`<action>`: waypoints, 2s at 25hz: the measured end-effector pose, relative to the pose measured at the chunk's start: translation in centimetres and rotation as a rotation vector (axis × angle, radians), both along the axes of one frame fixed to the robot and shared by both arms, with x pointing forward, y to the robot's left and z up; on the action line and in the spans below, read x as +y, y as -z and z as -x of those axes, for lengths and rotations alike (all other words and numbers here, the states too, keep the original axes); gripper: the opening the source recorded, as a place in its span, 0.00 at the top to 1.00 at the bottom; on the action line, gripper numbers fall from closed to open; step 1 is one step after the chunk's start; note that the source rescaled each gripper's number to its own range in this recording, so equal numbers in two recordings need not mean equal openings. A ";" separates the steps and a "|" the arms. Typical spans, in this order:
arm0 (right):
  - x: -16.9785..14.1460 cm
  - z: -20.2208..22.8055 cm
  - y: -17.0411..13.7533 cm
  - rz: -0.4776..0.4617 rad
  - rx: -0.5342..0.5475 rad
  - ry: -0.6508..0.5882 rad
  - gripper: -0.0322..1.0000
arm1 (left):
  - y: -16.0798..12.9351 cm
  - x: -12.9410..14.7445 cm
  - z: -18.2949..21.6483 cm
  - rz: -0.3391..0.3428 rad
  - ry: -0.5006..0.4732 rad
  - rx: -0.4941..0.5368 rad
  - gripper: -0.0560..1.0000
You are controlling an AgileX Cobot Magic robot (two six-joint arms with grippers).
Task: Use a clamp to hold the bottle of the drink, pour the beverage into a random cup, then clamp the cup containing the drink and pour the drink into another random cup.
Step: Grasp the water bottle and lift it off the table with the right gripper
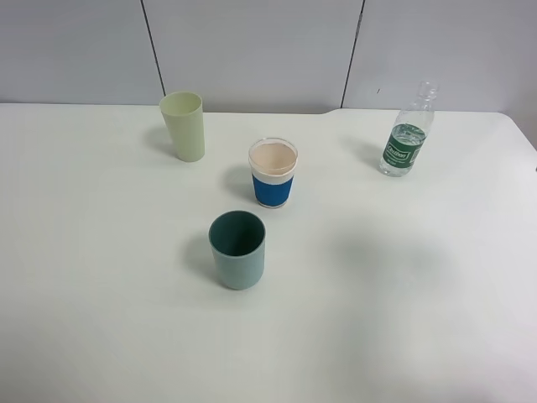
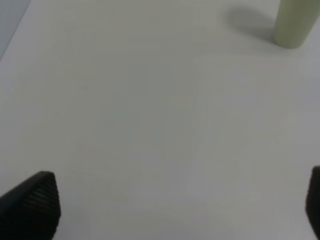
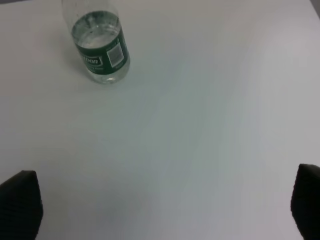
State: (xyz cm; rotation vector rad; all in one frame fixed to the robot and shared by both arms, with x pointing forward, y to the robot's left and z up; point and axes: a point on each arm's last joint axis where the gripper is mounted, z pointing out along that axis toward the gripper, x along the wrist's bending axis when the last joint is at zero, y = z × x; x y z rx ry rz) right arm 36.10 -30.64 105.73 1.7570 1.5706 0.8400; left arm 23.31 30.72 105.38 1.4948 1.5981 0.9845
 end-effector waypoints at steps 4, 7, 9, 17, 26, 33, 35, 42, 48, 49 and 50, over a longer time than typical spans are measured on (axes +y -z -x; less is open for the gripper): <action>-0.3 -2.9 1.6 -0.006 0.079 0.004 0.00 | 0.0 0.0 0.0 0.001 0.000 0.000 0.00; -0.5 -4.6 2.7 -0.003 0.109 0.006 0.00 | 0.0 0.0 0.0 0.001 0.000 0.000 0.00; -0.6 -5.6 3.4 0.011 0.114 0.004 0.00 | 0.0 0.0 0.0 0.001 0.000 0.000 0.00; -1.1 -9.2 5.5 0.062 0.071 -0.013 0.00 | 0.0 0.0 0.0 0.001 0.000 0.000 0.00; -1.3 -12.5 9.0 0.134 0.064 -0.082 0.00 | 0.0 0.0 0.0 0.001 0.000 0.000 0.00; -1.1 -14.2 11.7 0.165 0.063 -0.147 0.00 | 0.0 0.0 0.0 0.001 0.000 0.000 0.00; -1.0 -14.7 12.2 0.164 0.037 -0.158 0.00 | 0.0 0.0 0.0 0.001 0.000 0.000 0.00; -0.7 -16.3 14.1 0.149 -0.079 -0.184 0.00 | 0.0 0.0 0.0 0.001 0.000 0.000 0.00; -0.5 -17.6 16.6 0.119 -0.176 -0.197 0.00 | 0.0 0.0 0.0 0.001 0.000 0.000 0.00; -0.4 -17.7 16.9 0.114 -0.198 -0.198 0.00 | 0.0 0.0 0.0 0.001 0.000 0.000 0.00; -0.4 -17.8 17.3 0.109 -0.210 -0.200 0.00 | 0.0 0.0 0.0 0.001 0.000 0.000 0.00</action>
